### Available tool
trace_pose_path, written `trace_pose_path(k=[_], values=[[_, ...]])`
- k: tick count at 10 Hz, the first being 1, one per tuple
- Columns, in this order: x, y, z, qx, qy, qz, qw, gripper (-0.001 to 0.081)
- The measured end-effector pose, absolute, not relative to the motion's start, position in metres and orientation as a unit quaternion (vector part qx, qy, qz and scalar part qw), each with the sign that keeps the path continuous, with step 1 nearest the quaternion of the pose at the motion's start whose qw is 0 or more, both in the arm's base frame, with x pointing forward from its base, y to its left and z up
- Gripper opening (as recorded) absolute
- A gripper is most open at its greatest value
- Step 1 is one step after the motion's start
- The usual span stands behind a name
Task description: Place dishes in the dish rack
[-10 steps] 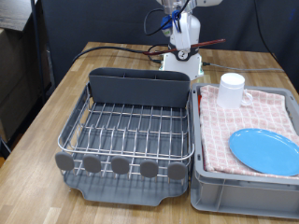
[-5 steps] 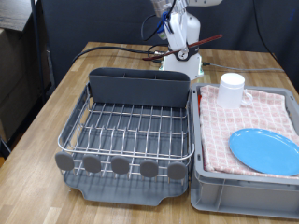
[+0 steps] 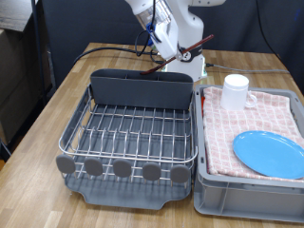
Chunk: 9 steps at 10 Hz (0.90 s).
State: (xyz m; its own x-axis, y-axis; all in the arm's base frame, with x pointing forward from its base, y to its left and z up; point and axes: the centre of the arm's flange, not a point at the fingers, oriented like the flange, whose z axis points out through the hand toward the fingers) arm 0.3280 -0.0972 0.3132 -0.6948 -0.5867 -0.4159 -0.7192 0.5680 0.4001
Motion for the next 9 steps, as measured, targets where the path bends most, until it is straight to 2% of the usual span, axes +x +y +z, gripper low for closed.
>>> trace_pose_path(k=[6, 9], values=[[0.325, -0.143, 0.283, -0.365, 0.864, 0.318, 0.138, 0.0082], [0.328, -0.148, 0.274, -0.372, 0.864, 0.313, 0.134, 0.0082]])
